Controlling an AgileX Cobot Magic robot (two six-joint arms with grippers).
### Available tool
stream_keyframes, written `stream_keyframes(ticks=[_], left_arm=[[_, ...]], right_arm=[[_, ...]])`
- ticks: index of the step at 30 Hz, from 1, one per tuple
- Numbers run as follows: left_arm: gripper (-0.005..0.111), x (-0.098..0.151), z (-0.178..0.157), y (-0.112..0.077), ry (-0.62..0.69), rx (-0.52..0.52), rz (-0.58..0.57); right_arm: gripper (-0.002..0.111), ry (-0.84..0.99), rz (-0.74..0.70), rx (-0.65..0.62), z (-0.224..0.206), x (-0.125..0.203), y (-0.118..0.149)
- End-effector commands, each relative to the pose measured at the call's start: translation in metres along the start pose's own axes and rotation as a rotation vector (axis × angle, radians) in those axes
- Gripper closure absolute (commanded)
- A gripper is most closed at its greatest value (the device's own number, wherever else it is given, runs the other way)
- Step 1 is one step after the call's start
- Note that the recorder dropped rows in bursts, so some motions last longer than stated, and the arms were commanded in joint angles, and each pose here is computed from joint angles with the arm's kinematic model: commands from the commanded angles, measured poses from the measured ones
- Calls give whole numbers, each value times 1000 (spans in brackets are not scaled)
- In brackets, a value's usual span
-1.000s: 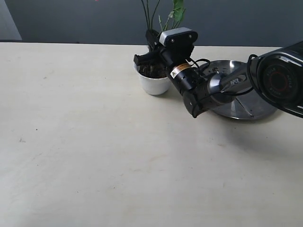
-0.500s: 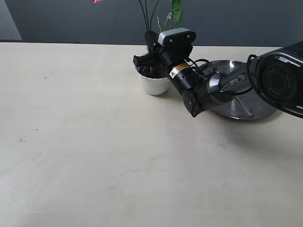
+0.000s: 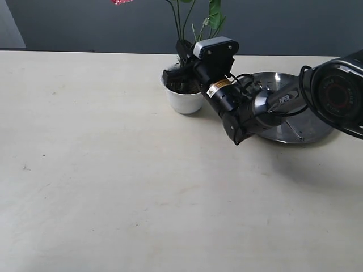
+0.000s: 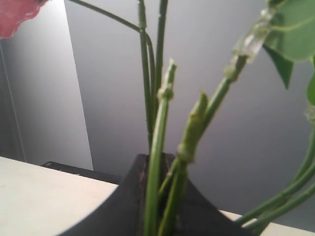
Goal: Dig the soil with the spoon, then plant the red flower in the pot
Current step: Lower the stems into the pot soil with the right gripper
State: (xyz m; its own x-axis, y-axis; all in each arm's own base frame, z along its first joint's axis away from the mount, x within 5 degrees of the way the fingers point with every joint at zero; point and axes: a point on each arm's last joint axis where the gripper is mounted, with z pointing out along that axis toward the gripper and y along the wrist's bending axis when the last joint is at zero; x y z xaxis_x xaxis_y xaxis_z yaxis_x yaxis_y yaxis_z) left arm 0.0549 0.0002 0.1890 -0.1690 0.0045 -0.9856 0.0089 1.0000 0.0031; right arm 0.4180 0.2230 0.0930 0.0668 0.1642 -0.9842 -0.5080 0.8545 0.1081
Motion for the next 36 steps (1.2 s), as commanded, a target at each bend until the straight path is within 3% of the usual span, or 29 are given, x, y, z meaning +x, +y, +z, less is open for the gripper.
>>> stream_keyframes(ticks=[1,15,21,36], left_arm=[[105,-1,0,0,-5,6,4],[105,-2,0,0,-7,6,3],[105,-2,0,0,-7,6,3],[105,-2,0,0,-7,6,3]], right_arm=[[109,115,-4,1,-8,16,-3],[109,201,-29,-85,-12,25,5],[109,206,15,0,-25,31,-3],[109,291,11,10,-30,41,-4]])
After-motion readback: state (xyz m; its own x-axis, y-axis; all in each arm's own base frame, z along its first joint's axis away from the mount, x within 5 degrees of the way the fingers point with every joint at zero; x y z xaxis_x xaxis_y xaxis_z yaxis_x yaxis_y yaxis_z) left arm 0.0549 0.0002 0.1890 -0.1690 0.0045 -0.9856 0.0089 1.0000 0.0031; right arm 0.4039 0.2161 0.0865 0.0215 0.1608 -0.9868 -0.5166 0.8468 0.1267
